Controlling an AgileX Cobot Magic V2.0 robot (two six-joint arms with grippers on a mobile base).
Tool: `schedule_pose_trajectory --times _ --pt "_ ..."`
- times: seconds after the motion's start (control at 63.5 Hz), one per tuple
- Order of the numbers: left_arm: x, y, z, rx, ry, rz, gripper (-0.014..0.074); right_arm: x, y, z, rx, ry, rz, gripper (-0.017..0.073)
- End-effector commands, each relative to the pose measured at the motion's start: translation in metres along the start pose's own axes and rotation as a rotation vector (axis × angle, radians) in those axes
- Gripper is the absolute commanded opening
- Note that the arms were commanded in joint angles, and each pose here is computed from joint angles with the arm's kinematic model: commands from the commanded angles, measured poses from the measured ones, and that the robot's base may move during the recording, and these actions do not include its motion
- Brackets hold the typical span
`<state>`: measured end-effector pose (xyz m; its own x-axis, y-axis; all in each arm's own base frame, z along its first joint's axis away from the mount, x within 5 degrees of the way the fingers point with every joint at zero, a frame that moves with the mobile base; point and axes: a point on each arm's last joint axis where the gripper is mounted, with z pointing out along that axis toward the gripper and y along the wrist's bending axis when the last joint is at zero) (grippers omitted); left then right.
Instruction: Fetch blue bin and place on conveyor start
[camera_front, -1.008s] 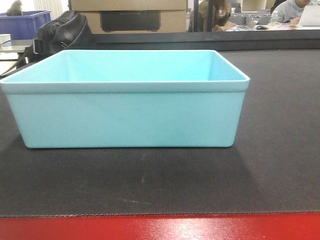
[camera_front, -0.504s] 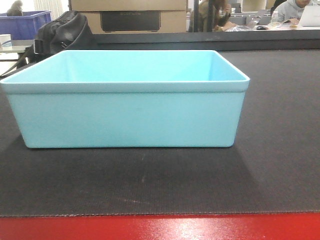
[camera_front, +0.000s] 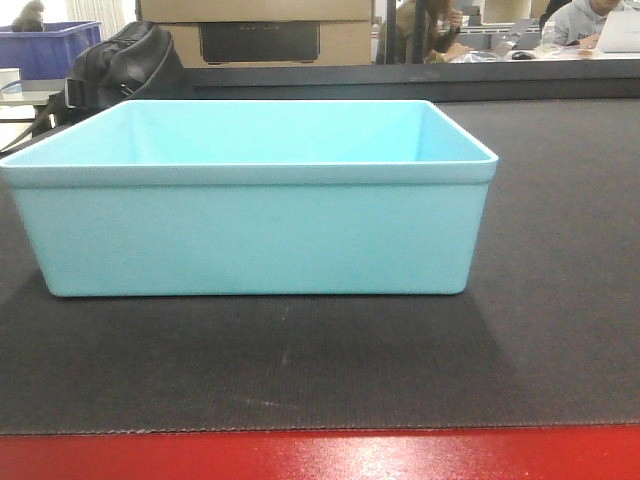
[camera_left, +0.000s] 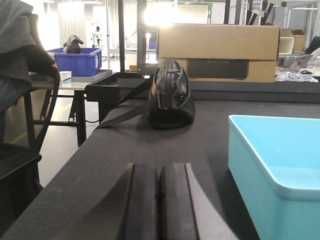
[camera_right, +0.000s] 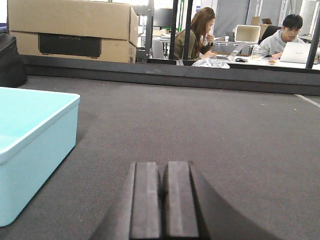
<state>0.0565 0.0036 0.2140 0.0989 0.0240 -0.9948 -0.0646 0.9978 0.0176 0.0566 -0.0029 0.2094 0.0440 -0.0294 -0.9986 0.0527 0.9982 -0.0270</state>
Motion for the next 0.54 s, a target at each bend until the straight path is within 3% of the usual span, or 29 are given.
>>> schedule_pose_trajectory --times 0.0,0.142,0.52 --pt "-0.0031 -0.0016 -0.0006 0.030 -0.030 -0.007 -0.0111 -0.0019 -0.0002 -0.0003 0.003 -0.020 0.008 -0.0165" --pt "-0.0032 -0.0039 -0.0007 0.068 -0.032 0.039 -0.0111 -0.0019 -0.0002 -0.0003 0.003 -0.020 0.008 -0.0165" --pt "-0.0032 -0.0036 -0.0007 0.064 -0.032 0.039 -0.0111 -0.0019 -0.0002 -0.0003 0.003 -0.020 0.008 -0.0165"
